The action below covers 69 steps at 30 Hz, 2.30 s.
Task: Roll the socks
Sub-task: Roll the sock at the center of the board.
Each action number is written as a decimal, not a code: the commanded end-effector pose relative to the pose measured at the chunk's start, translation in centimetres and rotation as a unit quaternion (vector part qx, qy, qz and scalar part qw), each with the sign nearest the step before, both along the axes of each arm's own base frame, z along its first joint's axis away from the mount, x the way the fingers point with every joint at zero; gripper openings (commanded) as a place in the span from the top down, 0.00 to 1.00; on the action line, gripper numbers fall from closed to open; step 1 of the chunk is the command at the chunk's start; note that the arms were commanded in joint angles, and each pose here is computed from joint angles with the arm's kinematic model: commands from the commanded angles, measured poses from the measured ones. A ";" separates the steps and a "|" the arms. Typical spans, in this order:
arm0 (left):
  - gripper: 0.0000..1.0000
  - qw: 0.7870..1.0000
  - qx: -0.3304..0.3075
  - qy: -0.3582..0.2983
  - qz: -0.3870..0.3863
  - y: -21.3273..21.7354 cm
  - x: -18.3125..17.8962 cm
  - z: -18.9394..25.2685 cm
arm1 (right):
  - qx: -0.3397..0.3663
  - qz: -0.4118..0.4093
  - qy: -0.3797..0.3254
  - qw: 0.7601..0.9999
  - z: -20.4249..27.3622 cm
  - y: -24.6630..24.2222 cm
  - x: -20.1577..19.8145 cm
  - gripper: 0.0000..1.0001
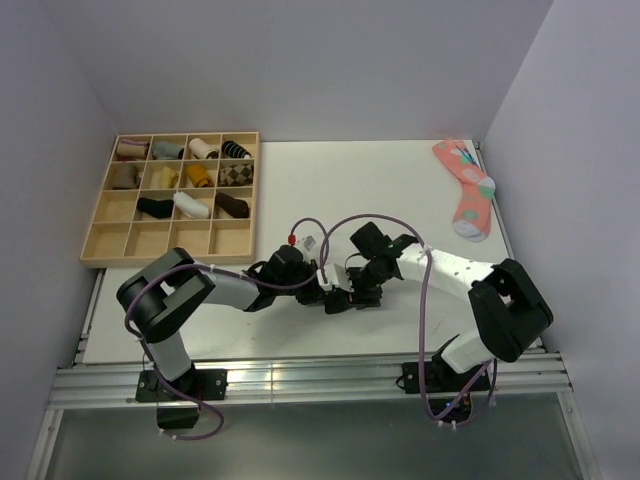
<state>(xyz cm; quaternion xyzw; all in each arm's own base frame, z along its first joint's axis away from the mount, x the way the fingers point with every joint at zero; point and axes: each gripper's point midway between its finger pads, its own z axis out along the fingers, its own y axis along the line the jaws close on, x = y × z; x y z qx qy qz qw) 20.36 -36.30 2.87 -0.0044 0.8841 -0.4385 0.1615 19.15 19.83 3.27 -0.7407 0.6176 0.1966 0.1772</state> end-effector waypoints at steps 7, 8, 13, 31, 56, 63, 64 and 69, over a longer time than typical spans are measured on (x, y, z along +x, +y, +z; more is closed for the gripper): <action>1.00 0.996 0.075 0.054 -0.006 3.1 -2.1 -4.7 | -0.021 -0.013 0.010 1.000 -0.7 0.5 0.7 0.45; 1.00 0.996 0.073 0.054 -0.006 3.1 -2.0 -4.6 | -0.025 -0.016 0.015 0.999 -0.8 0.6 0.6 0.46; 1.00 0.997 0.061 0.056 -0.002 2.9 -1.8 -4.2 | -0.049 -0.039 0.033 0.998 -1.7 0.5 0.9 0.58; 0.76 0.996 -0.003 -0.007 0.093 3.7 0.5 -1.8 | -0.091 -0.133 0.063 0.985 -3.4 -0.8 0.3 0.75; 0.47 0.960 -0.057 -0.061 0.269 4.5 -1.8 3.8 | -0.131 -0.196 0.116 0.965 -4.2 -0.6 0.1 0.76; 0.45 0.943 -0.079 -0.046 0.319 2.1 -2.7 2.4 | -0.143 -0.207 0.139 0.958 -4.8 -0.5 -0.5 0.77; 0.44 0.939 -0.084 -0.041 0.331 1.6 -2.4 2.5 | -0.143 -0.210 0.139 0.957 -4.7 -0.6 -0.5 0.77; 0.43 0.928 -0.110 -0.028 0.355 0.7 -2.4 1.3 | -0.142 -0.208 0.160 0.954 -4.4 -0.3 -1.1 0.77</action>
